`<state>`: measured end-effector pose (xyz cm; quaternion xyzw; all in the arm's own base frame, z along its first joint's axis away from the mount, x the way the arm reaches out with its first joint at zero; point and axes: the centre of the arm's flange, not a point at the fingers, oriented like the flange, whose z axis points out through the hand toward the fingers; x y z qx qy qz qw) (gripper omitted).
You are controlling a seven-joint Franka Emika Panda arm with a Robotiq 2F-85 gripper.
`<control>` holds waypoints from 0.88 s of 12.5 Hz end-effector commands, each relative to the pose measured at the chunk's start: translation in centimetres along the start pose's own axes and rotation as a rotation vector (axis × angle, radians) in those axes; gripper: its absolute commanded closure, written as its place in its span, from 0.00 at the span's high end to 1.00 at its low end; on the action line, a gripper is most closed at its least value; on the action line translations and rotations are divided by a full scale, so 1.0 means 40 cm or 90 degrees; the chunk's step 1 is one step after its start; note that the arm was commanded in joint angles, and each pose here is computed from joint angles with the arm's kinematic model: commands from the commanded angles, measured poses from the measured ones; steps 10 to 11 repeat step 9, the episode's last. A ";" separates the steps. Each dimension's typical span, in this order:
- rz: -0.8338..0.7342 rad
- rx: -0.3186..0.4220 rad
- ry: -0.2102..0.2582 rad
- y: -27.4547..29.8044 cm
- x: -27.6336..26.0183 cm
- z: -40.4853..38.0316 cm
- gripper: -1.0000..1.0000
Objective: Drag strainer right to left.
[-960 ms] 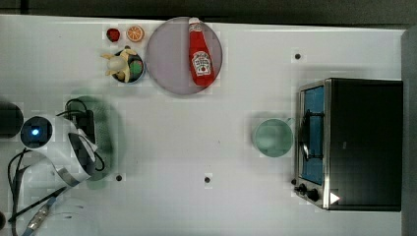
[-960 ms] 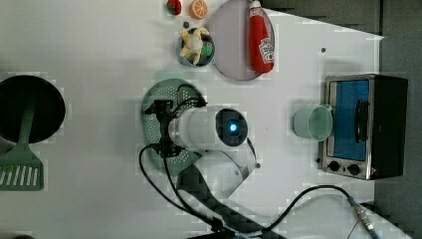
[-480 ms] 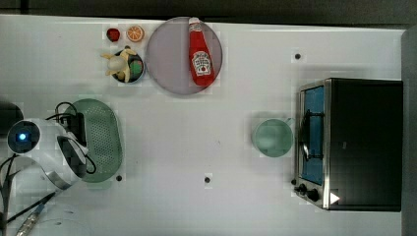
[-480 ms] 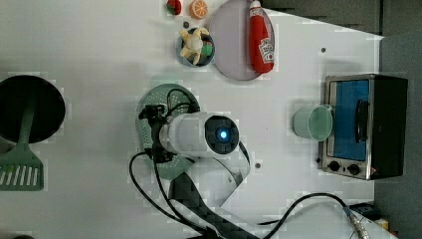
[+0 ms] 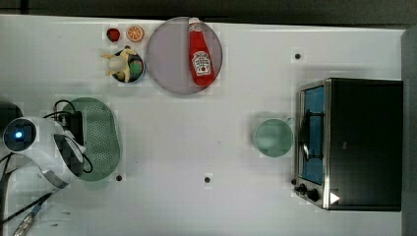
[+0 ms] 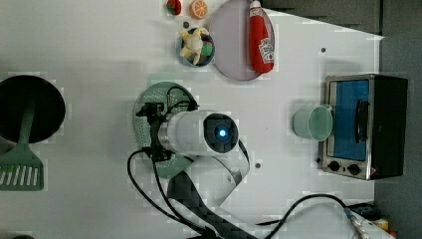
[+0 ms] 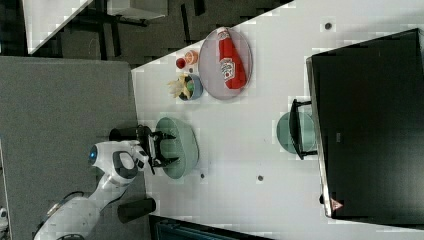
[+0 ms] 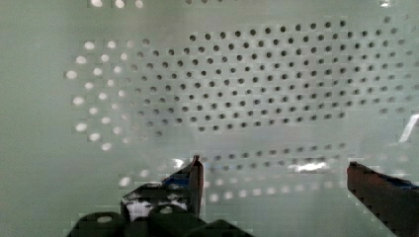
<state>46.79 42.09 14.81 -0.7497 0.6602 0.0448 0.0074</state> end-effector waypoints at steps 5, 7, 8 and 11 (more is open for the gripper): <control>-0.251 0.028 0.029 -0.086 0.218 -0.554 1.00; -0.272 0.050 0.025 -0.088 0.333 -0.723 1.00; -0.280 0.059 0.022 -0.082 0.401 -0.803 1.00; -0.290 0.068 0.022 -0.072 0.473 -0.880 1.00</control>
